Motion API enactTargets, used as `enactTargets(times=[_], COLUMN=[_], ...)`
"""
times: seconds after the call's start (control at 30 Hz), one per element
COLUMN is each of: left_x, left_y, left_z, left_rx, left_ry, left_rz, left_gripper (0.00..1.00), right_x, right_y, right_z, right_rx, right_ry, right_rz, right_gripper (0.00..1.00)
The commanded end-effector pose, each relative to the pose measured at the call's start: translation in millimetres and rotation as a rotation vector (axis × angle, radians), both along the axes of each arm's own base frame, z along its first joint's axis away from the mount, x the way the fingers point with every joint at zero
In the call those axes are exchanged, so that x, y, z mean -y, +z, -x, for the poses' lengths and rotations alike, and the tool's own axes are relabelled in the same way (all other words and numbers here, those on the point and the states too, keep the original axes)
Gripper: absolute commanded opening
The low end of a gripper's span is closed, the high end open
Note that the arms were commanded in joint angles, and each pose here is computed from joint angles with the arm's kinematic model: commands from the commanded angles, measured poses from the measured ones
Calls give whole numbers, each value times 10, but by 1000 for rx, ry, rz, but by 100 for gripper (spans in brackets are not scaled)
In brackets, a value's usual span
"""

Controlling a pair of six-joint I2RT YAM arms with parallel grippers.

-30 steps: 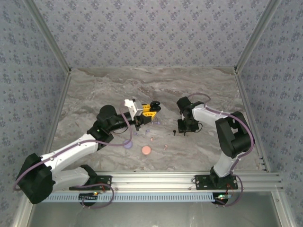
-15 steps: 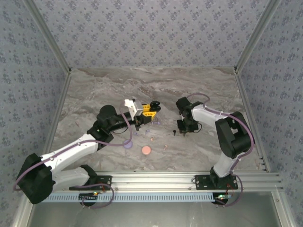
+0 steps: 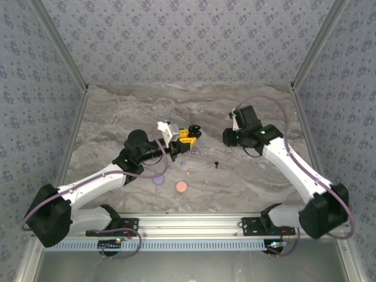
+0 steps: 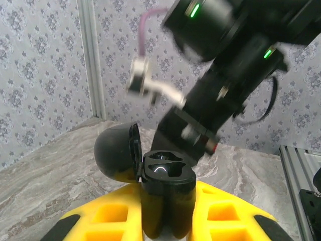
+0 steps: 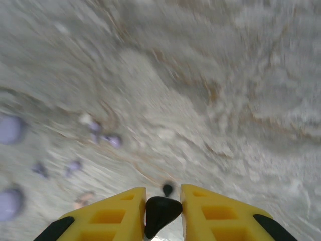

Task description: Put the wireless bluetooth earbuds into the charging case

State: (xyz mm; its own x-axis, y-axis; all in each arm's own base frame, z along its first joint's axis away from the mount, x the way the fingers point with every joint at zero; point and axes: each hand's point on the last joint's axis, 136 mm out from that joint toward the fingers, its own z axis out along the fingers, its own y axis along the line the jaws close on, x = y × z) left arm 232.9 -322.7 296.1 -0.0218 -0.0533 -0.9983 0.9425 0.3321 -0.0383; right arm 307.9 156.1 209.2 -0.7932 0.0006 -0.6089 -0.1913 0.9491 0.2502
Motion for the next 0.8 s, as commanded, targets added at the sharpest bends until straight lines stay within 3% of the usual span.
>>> enactTargets(times=[0.0,0.17,0.3,0.77], left_x=[29,72,97,127], left_y=[177,151,130,94], left_z=[-36,-77,-85,-70], left_rx=[28,18,13,10], left_ry=[1,-3,-10,-25], left_rz=[62,67,65,52], left_gripper=[0,0,0,0], right_x=[-140,-275,-393,-819], right_y=[593,1215,1425,1375], right_z=[25,112,187,261], right_rx=[122,253,296,250], right_ry=[18,56,94,186], right_rz=[-159,-334,-382,-382], right_gripper=[26,26,25,25])
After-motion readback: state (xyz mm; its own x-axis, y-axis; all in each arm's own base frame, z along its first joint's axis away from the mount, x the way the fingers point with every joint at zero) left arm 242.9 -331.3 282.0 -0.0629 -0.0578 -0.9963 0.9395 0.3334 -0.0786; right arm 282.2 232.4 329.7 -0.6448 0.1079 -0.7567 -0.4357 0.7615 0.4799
